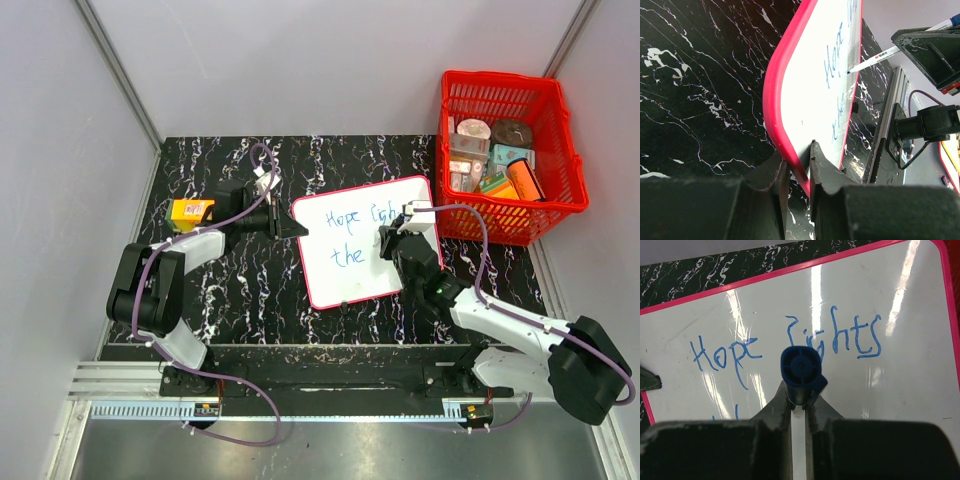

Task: Write a sentence on the whiteboard
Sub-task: Write on the whiteboard with the whiteboard.

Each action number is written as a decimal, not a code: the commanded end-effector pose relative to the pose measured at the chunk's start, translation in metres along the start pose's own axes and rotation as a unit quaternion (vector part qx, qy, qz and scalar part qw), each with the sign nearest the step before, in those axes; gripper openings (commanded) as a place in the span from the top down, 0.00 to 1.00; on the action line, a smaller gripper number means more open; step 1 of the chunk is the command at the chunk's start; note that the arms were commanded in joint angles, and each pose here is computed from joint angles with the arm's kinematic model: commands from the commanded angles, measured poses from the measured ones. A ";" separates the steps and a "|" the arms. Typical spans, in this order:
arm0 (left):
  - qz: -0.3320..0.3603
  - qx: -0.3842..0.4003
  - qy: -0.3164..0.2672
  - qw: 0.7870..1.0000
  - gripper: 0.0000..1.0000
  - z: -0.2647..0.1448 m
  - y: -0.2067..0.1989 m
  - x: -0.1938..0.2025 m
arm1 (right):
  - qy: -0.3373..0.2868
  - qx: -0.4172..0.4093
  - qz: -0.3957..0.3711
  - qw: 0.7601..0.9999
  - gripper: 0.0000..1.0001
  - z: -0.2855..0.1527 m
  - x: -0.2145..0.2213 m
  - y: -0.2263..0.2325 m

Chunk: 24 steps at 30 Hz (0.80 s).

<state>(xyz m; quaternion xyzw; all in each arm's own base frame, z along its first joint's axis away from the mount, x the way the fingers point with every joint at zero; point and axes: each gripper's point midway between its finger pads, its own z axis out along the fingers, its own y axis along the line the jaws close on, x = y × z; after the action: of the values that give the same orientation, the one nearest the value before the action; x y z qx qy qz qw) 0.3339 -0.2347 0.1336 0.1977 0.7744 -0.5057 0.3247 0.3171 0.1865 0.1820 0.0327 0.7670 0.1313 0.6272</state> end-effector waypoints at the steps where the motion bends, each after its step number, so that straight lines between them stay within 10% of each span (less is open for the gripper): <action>1: 0.065 -0.061 0.015 0.996 1.00 0.012 0.031 0.014 | -0.019 -0.002 0.020 1.000 1.00 0.001 -0.016 0.003; 24: 0.065 -0.063 0.015 0.996 1.00 0.012 0.032 0.015 | 0.026 -0.005 0.026 0.999 1.00 -0.013 0.015 -0.008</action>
<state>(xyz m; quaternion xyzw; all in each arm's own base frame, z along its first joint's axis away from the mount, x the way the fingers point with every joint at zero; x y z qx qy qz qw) 0.3339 -0.2347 0.1336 0.1977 0.7744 -0.5057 0.3247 0.3058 0.1832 0.1715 0.0389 0.7788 0.1455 0.6090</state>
